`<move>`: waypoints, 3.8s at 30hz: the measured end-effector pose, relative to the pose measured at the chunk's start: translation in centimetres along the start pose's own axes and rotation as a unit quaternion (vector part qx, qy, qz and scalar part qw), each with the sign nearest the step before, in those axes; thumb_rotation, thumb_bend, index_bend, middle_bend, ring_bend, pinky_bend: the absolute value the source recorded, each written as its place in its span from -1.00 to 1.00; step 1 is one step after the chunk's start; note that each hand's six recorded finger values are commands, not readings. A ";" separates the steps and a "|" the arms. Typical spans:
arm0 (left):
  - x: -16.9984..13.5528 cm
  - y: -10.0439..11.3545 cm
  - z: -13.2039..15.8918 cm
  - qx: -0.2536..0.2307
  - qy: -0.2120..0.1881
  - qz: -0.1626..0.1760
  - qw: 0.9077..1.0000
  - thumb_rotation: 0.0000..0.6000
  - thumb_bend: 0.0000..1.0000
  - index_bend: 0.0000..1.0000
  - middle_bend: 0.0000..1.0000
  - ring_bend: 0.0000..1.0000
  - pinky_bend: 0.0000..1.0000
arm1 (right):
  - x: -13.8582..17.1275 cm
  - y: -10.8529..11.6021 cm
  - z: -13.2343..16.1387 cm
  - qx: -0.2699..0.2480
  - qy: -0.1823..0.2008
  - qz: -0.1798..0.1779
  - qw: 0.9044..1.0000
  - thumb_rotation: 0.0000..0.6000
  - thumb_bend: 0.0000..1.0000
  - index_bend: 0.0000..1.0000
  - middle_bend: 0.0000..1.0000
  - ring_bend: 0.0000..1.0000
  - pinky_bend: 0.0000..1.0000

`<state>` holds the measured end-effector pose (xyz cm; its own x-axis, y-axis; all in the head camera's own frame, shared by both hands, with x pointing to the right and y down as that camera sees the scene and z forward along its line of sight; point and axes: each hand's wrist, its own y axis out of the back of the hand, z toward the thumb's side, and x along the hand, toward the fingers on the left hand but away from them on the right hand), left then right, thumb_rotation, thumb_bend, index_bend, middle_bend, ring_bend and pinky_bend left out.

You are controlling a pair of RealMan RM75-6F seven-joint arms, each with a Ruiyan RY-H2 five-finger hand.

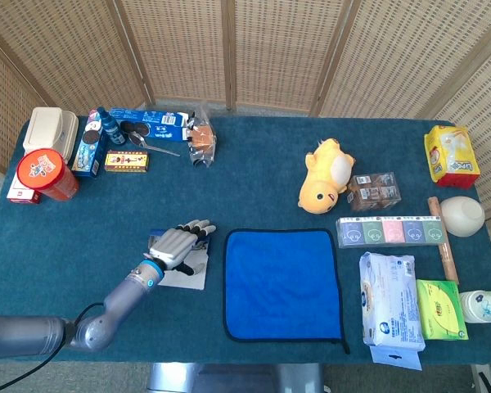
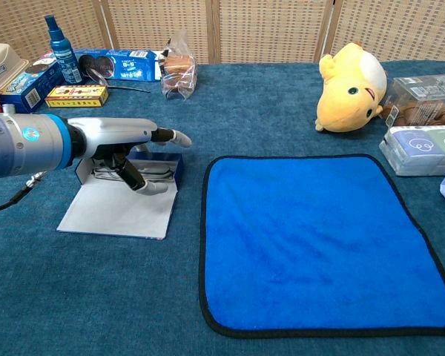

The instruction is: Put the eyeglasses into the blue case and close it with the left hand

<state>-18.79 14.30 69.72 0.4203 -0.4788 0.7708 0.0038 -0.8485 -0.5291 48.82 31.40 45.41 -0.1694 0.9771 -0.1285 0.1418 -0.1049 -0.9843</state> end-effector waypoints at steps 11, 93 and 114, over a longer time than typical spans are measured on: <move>-4.0 -1.2 -1.5 -0.016 0.000 -0.009 1.000 0.59 -0.29 -1.00 -1.00 -1.00 -0.72 | -0.4 -0.6 0.7 0.000 0.009 0.008 1.000 0.92 -0.44 -0.99 -0.68 -0.82 -0.67; -13.5 -8.2 0.1 -0.133 -0.042 -0.050 0.989 0.55 -0.29 -1.00 -1.00 -1.00 -0.81 | -1.5 -5.3 4.7 0.004 0.095 0.098 0.991 0.88 -0.45 -0.95 -0.69 -0.84 -0.67; -15.4 -9.7 -0.2 -0.153 -0.033 -0.054 0.986 0.55 -0.29 -1.00 -1.00 -1.00 -0.81 | -1.6 -5.4 4.5 0.005 0.098 0.100 0.990 0.88 -0.44 -0.95 -0.69 -0.84 -0.67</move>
<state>-25.47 29.90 63.02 0.4905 -0.3752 0.7865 -0.2179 -0.9267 -0.3062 43.88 29.57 50.43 0.0541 0.9538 -0.2954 0.1427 -0.3002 -0.9431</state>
